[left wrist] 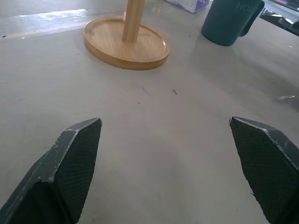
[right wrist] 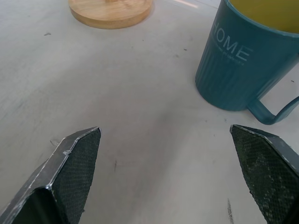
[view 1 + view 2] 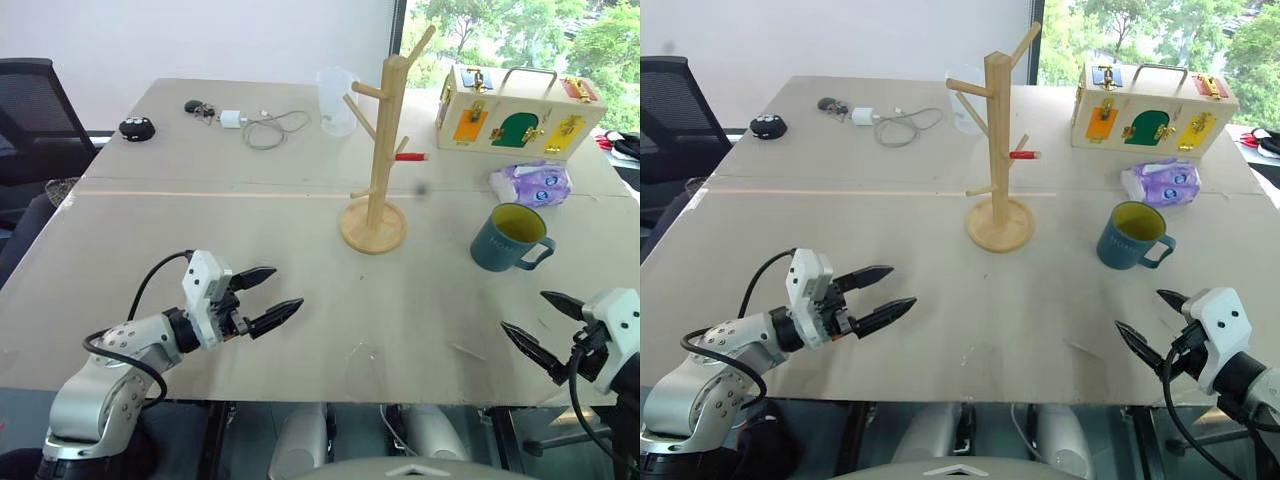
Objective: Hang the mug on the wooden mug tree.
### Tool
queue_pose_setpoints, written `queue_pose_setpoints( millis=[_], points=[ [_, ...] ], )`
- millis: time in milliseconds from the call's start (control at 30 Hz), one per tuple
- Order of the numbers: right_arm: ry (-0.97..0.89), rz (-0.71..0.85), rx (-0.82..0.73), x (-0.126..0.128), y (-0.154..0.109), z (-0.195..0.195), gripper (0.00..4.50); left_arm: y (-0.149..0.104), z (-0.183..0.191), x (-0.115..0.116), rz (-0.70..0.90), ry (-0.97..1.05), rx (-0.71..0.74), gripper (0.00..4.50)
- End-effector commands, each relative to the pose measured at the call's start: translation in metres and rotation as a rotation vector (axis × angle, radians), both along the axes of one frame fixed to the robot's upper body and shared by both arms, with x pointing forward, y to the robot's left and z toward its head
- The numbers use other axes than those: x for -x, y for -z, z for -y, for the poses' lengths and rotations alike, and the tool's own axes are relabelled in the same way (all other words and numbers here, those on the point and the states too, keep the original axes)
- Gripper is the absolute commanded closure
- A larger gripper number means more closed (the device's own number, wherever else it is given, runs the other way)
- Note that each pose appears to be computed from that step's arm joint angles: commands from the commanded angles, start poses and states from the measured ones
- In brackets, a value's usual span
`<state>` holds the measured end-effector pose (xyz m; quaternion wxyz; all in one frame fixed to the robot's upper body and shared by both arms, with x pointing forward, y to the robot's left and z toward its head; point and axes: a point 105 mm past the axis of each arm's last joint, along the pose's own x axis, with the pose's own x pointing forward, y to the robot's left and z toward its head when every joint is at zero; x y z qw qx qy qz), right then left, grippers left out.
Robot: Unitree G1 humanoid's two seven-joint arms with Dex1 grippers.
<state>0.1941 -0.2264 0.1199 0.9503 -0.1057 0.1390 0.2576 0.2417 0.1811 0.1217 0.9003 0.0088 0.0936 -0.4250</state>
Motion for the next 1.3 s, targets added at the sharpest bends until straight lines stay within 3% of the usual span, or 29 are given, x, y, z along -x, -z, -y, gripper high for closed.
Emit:
queue_pose_setpoints(
  millis=[33,133,367,433,633,733,1233,1300],
  points=[
    [0.085,0.077,0.019,-0.009,-0.008,0.003,0.02,-0.016,0.003,-0.004,0.066,0.049,0.011,0.0],
    [0.298,0.1,0.061,-0.029,-0.007,0.015,0.02,-0.041,0.016,-0.001,0.13,0.184,0.061,0.0],
    [0.593,0.131,-0.052,-0.056,-0.004,0.043,0.02,-0.064,0.048,0.021,0.191,0.493,0.002,0.0],
    [0.608,0.141,-0.069,-0.063,-0.002,0.041,0.53,-0.068,0.057,0.023,0.208,0.528,0.007,0.0],
    [0.65,0.14,-0.091,-0.076,0.009,0.039,0.53,-0.069,0.065,0.023,0.215,0.543,0.007,0.0],
    [0.664,0.151,-0.092,-0.083,0.01,0.041,1.39,-0.069,0.066,0.023,0.218,0.542,0.007,0.0],
    [0.659,0.177,-0.095,-0.101,0.006,0.041,1.39,-0.062,0.064,0.033,0.231,0.49,0.008,0.0],
    [0.658,0.172,-0.091,-0.104,0.008,0.04,1.91,-0.061,0.063,0.033,0.232,0.485,0.008,0.0]
  ],
)
